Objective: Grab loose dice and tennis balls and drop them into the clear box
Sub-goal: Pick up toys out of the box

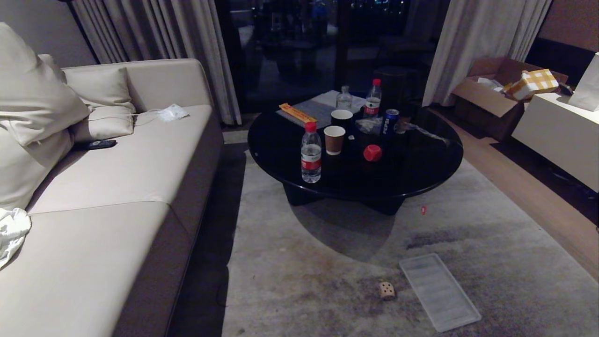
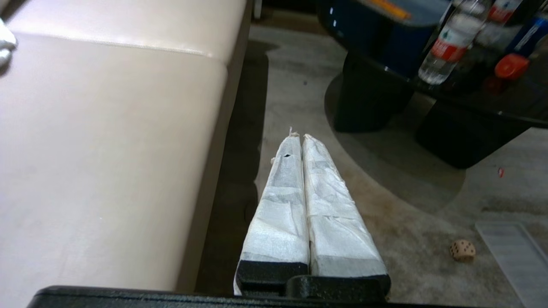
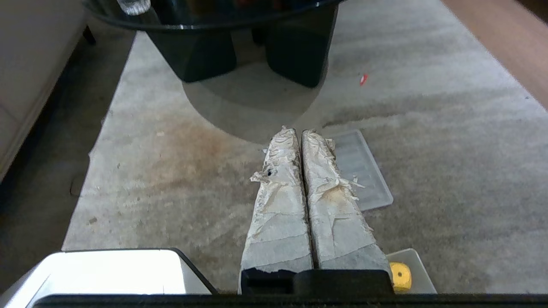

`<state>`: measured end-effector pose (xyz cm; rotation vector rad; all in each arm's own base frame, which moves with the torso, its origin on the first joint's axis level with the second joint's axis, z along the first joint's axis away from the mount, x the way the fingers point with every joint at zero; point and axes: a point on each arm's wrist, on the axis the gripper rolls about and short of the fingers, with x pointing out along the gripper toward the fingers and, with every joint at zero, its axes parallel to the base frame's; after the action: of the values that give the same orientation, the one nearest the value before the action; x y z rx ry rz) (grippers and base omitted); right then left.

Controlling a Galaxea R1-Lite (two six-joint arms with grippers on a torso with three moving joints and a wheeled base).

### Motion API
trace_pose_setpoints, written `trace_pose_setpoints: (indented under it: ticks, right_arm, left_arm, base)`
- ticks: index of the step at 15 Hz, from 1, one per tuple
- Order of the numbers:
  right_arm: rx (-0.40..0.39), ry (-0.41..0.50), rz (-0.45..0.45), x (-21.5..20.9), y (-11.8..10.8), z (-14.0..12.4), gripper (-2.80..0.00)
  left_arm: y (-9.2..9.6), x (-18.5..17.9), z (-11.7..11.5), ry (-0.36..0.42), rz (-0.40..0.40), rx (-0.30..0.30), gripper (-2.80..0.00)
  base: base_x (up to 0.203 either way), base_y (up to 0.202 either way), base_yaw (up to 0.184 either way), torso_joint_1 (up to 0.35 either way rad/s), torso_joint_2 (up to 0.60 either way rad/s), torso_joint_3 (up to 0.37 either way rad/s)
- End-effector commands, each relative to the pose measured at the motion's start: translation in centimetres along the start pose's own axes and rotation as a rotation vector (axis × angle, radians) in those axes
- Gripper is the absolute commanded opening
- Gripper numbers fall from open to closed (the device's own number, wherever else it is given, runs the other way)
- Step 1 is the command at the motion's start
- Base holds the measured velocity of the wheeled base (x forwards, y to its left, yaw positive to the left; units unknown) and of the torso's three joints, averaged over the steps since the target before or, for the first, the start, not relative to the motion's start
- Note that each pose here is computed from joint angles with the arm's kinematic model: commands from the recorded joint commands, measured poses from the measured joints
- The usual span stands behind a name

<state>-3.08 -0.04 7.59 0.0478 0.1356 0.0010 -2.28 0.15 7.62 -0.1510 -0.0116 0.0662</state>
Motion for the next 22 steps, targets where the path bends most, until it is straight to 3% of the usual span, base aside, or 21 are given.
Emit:
trace_pose_setpoints:
  ticks: [1,22]
  right_arm:
    - [-0.001,0.003,0.002,0.01,0.0,-0.01,-2.8]
    - [-0.001,0.003,0.0,0.01,0.0,-0.01,-2.8]
  left_arm:
    - [0.0,0.01,0.01,0.0,0.001,-0.001,-2.8]
    - [0.0,0.01,0.01,0.0,0.001,-0.001,-2.8]
  base:
    - [0.0,0.0,0.0,0.003,0.01,-0.193]
    - [0.0,0.0,0.0,0.002,0.0,-0.197]
